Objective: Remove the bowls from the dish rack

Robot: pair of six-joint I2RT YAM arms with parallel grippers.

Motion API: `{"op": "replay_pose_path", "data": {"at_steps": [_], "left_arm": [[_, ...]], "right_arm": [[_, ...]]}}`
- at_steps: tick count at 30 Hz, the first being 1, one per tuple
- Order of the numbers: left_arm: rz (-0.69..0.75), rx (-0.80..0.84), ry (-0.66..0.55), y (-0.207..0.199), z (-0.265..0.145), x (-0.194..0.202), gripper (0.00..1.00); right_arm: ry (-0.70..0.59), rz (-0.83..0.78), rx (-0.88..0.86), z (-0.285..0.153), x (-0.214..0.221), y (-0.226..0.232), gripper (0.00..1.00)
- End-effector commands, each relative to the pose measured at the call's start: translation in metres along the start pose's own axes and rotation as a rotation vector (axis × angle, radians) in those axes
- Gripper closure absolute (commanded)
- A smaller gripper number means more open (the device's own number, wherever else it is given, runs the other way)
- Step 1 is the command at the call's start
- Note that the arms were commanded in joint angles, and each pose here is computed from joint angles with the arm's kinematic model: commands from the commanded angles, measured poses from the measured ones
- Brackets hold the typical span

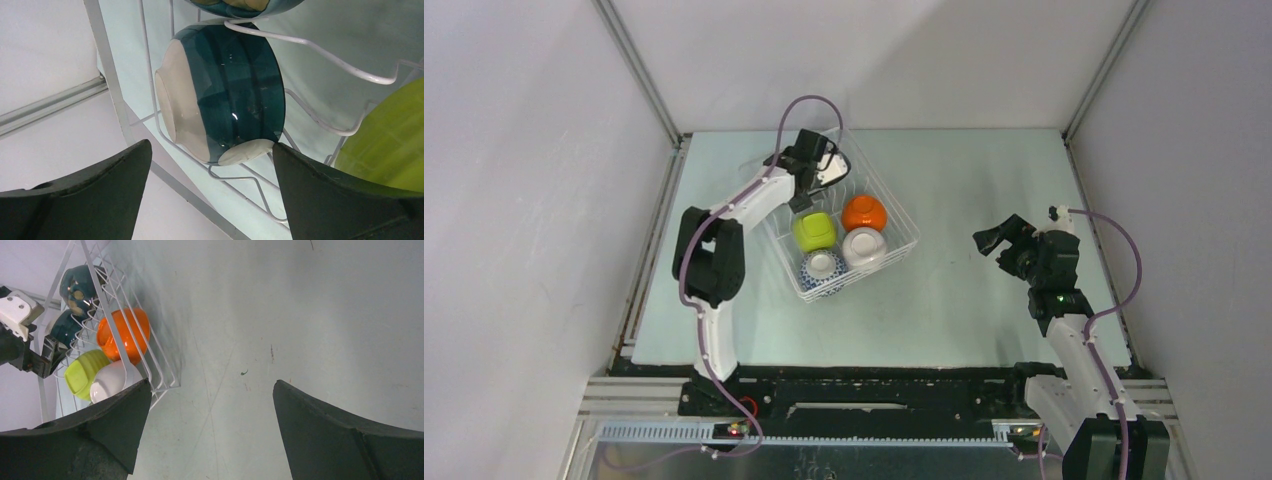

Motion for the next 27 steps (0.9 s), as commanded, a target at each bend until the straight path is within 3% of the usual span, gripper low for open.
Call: {"op": "replay_pose_path", "data": {"at_steps": [1, 5, 13, 27], "left_arm": [[-0.002, 0.089, 0.048, -0.013, 0.02, 0.004, 0.0], [-0.028, 0.015, 0.049, -0.006, 0.019, 0.003, 0.0], [-0.122, -0.246, -0.062, 0.022, -0.003, -0.004, 0.05], [-0.158, -0.346, -0.139, 0.028, -0.01, -0.004, 0.19]], "right_arm": [[-0.042, -0.014, -0.017, 0.002, -0.006, 0.001, 0.0], [-0.043, -0.013, -0.018, 0.002, -0.006, 0.001, 0.0], [-0.037, -0.011, -0.023, 0.003, -0.005, 0.001, 0.0], [-0.039, -0.01, -0.028, 0.002, -0.006, 0.002, 0.0]]}}
Point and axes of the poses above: each gripper's point midway between its finger pads, its own z axis out along the fingers, its own y axis along the line the jaws close on, x = y × z, the point moved 10 cm from there along -z, back along the fingers, and after that the axes turned 13 degrees about -z, right-handed, at the moved point
